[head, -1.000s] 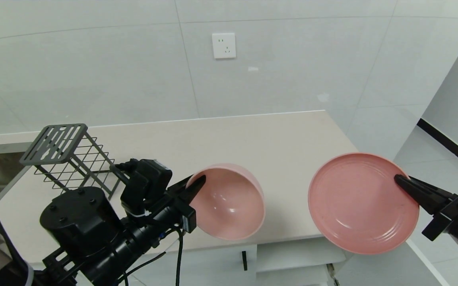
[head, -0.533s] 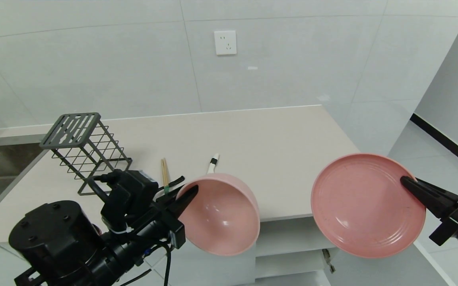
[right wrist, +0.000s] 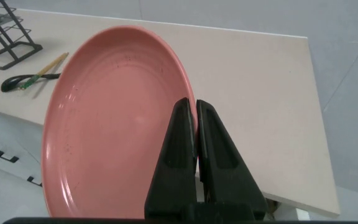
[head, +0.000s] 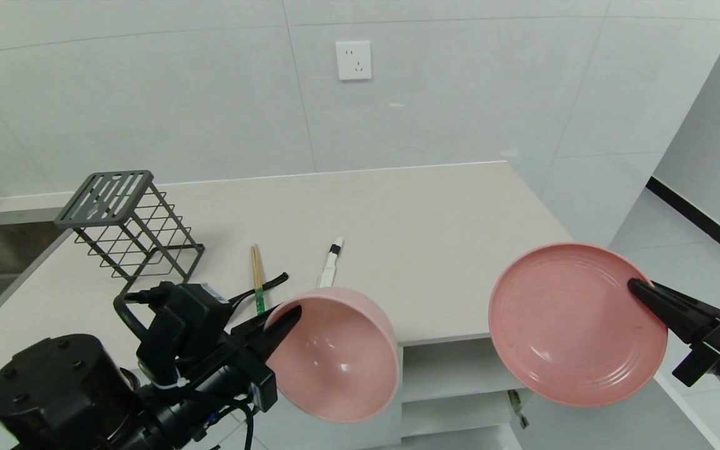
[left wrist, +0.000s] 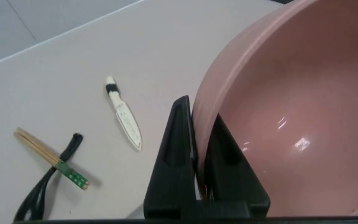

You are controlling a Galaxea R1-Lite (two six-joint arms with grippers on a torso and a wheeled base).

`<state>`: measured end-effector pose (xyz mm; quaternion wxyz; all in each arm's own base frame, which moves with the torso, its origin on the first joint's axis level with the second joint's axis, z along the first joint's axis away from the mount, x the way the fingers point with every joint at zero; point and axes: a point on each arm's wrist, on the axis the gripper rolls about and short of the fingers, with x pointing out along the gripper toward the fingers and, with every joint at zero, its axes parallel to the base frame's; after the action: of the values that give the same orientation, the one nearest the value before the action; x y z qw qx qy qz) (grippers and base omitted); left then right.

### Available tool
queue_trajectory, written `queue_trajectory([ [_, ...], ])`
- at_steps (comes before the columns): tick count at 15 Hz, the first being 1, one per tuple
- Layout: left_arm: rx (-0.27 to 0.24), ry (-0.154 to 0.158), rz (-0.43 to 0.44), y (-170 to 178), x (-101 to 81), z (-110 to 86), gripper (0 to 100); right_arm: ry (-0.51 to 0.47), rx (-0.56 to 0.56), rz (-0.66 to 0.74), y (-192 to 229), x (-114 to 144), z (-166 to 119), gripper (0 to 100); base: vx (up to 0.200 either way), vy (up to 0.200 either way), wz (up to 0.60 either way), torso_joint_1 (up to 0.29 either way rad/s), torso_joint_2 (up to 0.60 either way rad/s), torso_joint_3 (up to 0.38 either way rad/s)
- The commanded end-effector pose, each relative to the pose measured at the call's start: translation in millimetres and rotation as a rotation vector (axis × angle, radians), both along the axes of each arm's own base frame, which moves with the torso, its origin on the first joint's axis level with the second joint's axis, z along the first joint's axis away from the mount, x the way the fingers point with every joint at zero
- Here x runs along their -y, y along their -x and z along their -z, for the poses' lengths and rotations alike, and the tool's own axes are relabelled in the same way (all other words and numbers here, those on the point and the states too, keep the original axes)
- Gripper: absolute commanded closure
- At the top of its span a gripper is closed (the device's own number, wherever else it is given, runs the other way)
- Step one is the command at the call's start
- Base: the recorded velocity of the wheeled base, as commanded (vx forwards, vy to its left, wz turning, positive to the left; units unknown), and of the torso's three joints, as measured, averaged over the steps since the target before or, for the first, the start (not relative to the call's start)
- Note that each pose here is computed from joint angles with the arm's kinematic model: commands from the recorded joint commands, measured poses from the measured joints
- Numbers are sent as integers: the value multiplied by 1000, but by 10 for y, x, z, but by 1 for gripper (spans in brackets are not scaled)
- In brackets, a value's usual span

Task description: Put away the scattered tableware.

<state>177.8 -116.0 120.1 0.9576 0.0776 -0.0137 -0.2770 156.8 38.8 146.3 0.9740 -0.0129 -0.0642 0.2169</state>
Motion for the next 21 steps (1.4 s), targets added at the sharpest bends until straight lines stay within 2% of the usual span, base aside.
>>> queue_trajectory([
  [1,-6,-2,-1,14,-10,11,100,1,-8,-1,-12,-4,14,100,0,0,0,-178,359,178],
  [5,-3,0,10,37,2,4,100,4,-13,-2,-16,-7,24,100,0,0,0,-192,381,186],
  [9,-42,-29,122,166,196,98,100,16,-70,1,-95,-23,122,100,0,0,0,-246,507,251],
  [13,-86,-67,142,229,196,202,100,24,-107,35,-144,-43,188,100,0,0,0,-278,554,262],
  [16,-114,-89,151,280,176,259,100,25,-110,18,-119,-149,194,100,0,0,0,-276,531,251],
  [21,-126,-98,148,304,150,280,100,46,-157,-40,-64,-296,248,100,0,0,0,-268,510,243],
])
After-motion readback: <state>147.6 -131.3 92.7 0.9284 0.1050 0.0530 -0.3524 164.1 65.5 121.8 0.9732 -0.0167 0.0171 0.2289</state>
